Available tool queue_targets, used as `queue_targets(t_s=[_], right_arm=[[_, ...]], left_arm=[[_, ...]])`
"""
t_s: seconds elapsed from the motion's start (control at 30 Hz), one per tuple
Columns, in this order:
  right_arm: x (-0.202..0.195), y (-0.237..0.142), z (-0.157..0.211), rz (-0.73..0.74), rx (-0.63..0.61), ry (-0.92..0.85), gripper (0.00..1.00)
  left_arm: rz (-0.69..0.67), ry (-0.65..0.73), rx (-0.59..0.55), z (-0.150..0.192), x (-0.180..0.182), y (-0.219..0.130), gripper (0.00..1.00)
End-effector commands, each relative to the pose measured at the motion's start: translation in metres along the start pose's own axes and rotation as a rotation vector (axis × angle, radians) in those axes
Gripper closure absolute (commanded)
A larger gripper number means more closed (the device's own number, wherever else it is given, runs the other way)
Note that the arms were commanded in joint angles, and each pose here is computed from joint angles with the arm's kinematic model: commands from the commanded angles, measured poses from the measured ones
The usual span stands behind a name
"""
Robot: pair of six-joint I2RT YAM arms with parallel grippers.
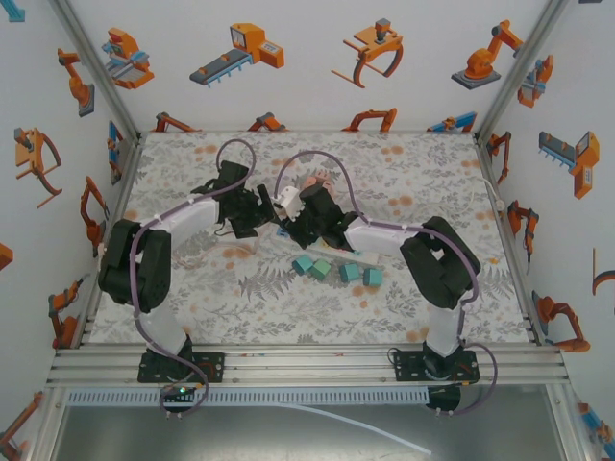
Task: Pull the plug off the socket
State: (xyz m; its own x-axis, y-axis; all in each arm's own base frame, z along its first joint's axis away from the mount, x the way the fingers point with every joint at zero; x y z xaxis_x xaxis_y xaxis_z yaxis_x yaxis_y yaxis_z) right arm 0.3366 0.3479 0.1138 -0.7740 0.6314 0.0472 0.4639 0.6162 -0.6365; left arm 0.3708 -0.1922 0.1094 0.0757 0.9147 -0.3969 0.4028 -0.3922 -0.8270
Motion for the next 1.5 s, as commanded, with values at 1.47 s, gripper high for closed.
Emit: queue_targets(t_s=[1.47], right_arm=[[-0.003, -0.075, -0.091, -0.05, -0.389, -0.014, 0.79]], left_arm=[[-0.211, 0.058, 0.044, 0.018, 0.004, 0.018, 0.52]])
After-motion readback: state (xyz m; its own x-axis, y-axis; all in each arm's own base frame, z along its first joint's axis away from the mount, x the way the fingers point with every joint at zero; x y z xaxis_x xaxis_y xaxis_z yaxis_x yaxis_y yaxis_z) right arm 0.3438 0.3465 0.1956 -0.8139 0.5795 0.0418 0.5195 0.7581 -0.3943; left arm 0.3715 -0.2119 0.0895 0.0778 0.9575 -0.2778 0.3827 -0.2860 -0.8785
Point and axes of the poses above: each hand's point on the last joint's axis, 136 mm out from that joint toward the fingers, its own y axis out along the fingers, its own x axis along the line the jaws close on, z = x × y, the point moved 4 cm from there along -y, back along the fingers, and after that the axes turned 12 degrees about y, right-handed, at the moved point
